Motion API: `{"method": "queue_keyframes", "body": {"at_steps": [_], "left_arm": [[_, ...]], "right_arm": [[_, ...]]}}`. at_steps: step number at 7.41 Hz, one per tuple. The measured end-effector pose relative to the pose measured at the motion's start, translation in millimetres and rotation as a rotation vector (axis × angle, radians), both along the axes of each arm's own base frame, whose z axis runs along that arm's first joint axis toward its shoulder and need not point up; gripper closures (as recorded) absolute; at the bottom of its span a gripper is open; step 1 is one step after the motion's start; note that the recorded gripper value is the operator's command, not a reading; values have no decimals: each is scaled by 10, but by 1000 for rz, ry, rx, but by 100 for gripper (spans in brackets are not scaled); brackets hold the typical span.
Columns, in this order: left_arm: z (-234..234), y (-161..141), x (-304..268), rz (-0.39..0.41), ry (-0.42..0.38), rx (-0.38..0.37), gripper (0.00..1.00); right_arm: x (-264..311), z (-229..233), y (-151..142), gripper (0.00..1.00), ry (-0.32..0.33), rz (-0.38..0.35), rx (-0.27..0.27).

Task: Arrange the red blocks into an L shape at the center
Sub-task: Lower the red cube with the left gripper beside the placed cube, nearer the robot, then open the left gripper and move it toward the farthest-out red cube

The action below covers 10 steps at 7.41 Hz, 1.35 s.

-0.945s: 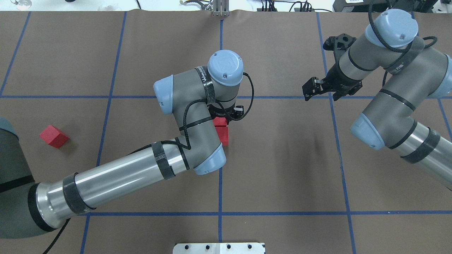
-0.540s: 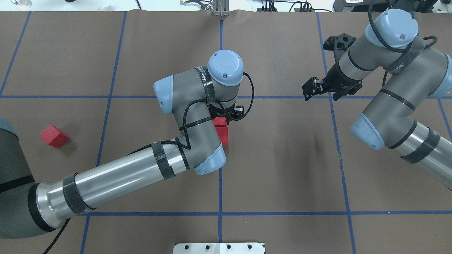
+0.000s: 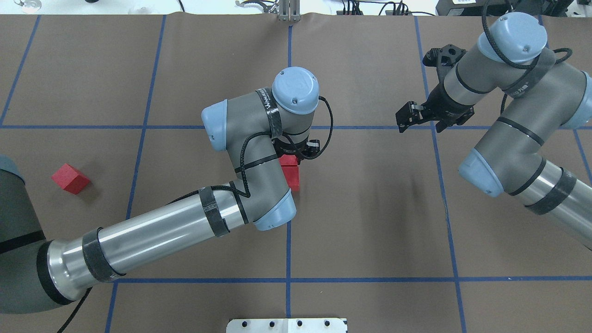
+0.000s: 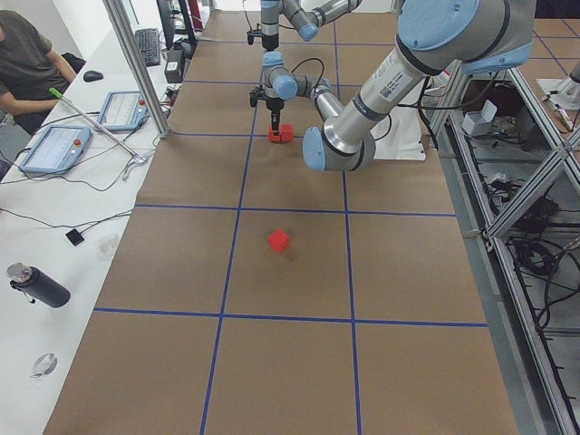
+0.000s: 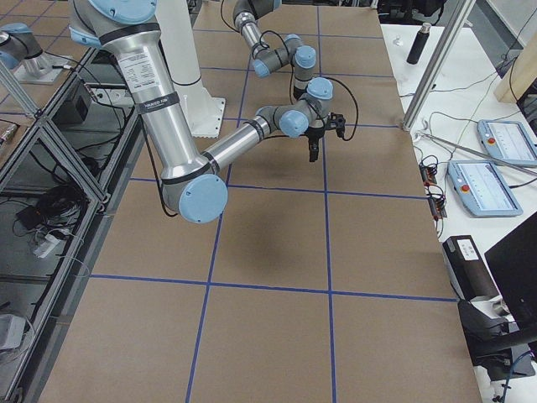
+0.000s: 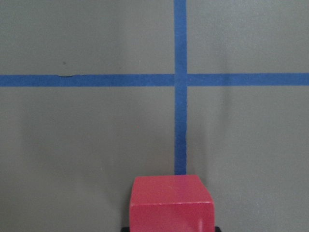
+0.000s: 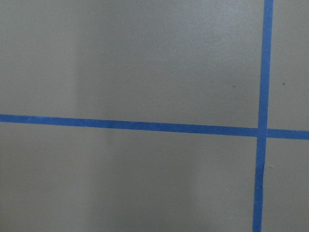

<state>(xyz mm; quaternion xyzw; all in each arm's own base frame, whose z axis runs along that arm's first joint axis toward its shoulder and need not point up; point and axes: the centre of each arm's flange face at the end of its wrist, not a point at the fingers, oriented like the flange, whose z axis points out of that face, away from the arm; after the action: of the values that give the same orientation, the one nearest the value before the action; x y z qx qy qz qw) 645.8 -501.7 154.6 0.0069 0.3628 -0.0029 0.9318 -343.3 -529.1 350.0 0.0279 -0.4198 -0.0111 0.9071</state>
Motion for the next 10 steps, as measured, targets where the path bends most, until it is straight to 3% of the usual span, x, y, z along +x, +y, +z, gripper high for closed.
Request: {"method": "queue_keyframes", "body": {"at_steps": [7,10], "left_arm": [[-175,-45,-320,-44,52,15,0],[588,-24,-1370,-91,78,61,0]], "right_arm": [[5,-64,-5,0,-8,2,8],[9,-54,0,0,-7,2,7]]}}
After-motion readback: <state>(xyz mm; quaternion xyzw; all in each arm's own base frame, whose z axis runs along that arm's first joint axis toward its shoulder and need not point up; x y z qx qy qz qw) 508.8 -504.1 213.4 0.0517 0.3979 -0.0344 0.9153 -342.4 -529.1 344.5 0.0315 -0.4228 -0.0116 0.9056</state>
